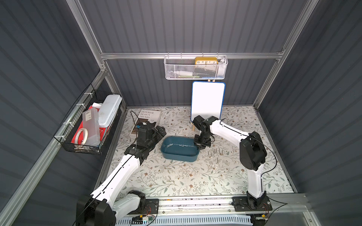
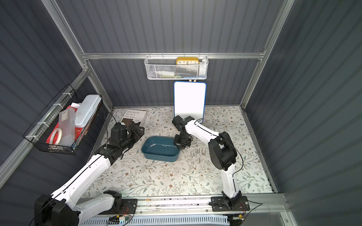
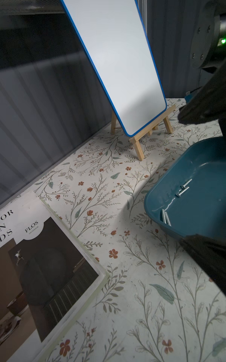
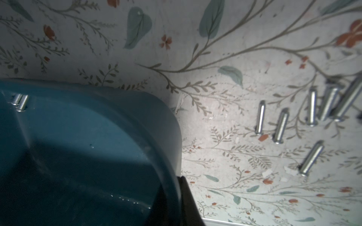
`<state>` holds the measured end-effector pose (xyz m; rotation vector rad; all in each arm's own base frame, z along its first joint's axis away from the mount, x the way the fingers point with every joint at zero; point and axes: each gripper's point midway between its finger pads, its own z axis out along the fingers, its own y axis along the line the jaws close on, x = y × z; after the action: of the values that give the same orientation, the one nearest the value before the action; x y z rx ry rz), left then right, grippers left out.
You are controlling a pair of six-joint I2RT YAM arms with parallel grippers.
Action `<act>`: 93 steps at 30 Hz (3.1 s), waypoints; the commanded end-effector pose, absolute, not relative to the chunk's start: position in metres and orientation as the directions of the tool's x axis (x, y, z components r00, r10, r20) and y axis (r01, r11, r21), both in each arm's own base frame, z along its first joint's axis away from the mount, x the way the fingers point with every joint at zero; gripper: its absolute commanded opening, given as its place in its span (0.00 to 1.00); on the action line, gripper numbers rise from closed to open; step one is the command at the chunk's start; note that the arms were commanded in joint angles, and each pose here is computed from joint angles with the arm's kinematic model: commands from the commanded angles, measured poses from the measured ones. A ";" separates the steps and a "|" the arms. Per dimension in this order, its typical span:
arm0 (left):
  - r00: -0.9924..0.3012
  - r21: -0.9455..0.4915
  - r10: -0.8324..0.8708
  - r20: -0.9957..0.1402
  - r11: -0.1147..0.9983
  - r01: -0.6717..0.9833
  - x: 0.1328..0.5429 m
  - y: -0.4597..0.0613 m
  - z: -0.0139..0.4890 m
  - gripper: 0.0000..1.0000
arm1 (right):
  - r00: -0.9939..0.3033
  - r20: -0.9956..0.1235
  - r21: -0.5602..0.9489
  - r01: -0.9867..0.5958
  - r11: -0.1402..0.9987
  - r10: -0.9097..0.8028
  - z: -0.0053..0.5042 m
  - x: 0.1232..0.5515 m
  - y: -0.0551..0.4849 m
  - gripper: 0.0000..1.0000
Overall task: Take out the screws from the storage box
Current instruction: Adjust the storage box at the center of the board, then pick up the screw from the storage box.
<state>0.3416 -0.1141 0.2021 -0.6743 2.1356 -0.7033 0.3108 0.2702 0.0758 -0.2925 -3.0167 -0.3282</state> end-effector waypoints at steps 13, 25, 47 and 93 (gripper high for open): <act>-0.603 -0.687 -0.664 -0.441 0.683 -0.249 0.333 -0.121 0.172 0.91 | -0.992 -0.007 0.109 0.125 0.986 0.127 0.052 0.332 0.252 0.07; -0.616 -0.675 -0.671 -0.413 0.680 -0.288 0.329 -0.120 0.151 0.92 | -0.996 -0.089 -0.001 0.018 1.000 0.018 0.073 0.345 0.234 0.29; -0.634 -0.672 -0.669 -0.388 0.676 -0.302 0.331 -0.123 0.132 0.92 | -0.937 -0.260 0.093 -0.263 0.960 -0.231 0.127 0.331 0.327 0.41; -0.609 -0.686 -0.695 -0.381 0.655 -0.318 0.328 -0.119 0.133 0.92 | -0.981 -0.115 0.041 -0.160 0.986 -0.154 0.018 0.339 0.385 0.27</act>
<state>0.3307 -0.1213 0.1329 -0.7730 2.2361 -0.7506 0.3429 0.3888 0.0268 0.2547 -3.2546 -0.1576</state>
